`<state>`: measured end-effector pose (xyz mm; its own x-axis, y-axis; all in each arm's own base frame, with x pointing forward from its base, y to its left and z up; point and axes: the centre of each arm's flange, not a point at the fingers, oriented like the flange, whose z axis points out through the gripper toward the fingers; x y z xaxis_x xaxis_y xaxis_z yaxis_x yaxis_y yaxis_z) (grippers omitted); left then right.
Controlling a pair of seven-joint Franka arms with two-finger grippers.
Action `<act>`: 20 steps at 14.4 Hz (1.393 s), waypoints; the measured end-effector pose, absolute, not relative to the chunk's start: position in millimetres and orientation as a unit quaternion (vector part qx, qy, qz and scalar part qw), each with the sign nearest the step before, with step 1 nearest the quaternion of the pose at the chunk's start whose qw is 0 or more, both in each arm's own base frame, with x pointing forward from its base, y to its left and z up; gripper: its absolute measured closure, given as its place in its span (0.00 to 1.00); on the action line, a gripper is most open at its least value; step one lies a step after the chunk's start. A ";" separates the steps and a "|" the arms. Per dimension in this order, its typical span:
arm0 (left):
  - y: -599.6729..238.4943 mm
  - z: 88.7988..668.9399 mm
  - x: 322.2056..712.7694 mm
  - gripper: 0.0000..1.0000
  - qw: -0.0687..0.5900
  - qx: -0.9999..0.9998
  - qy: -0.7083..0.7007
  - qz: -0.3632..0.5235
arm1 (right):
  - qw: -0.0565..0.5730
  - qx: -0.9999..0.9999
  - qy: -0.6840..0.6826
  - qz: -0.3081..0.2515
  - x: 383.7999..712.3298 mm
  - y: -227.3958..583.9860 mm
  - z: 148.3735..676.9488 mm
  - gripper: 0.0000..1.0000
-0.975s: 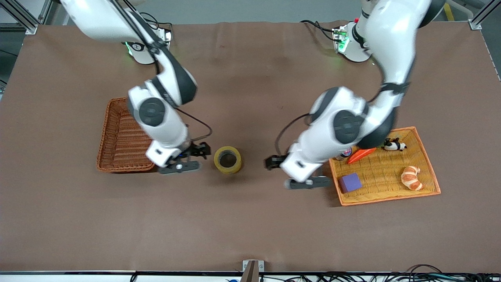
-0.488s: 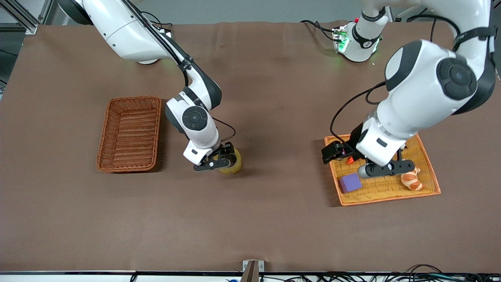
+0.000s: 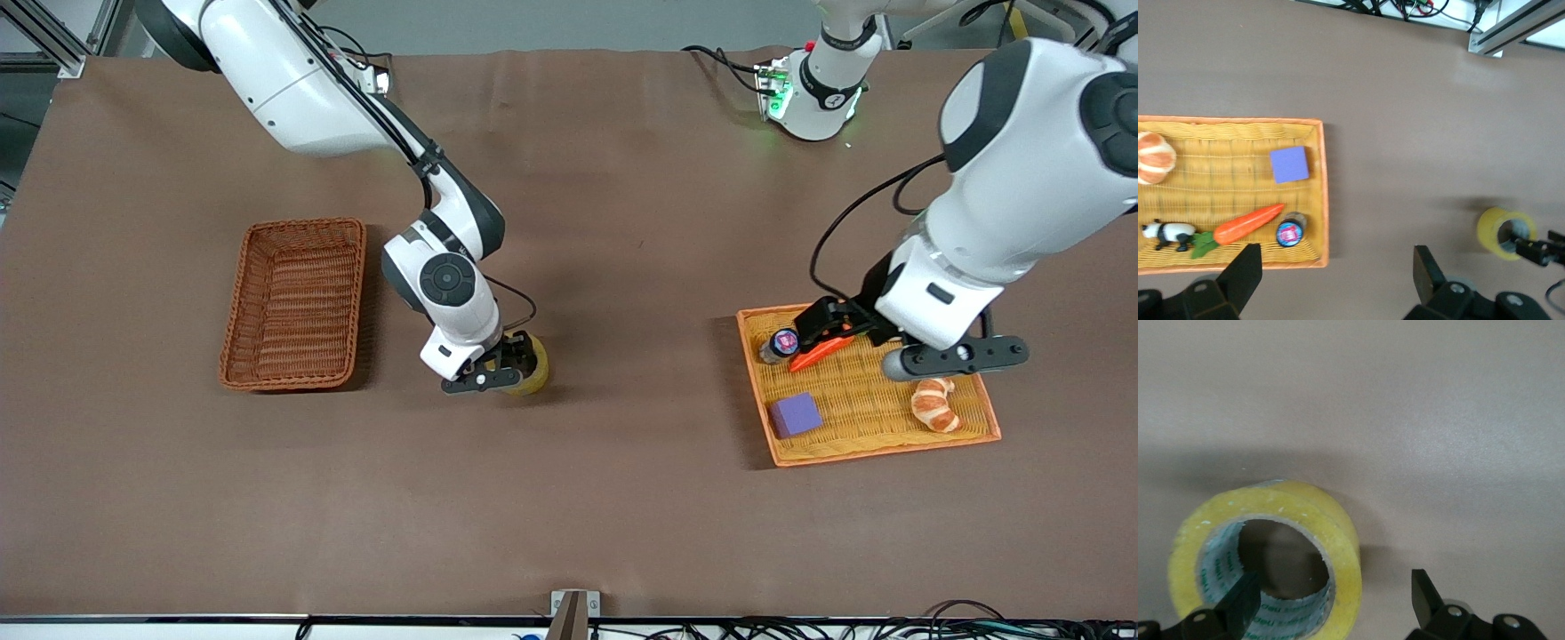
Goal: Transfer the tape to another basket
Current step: 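Grasp the tape with the right gripper while the left gripper withdraws, then carry the tape with the right gripper over the empty basket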
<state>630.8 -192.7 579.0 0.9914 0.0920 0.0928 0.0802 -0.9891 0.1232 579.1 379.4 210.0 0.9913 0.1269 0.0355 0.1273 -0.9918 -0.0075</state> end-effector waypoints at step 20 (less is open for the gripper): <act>-58.4 596.2 550.8 0.00 0.032 0.998 0.019 0.040 | -0.012 -0.999 -0.018 -0.042 591.5 365.9 197.5 0.78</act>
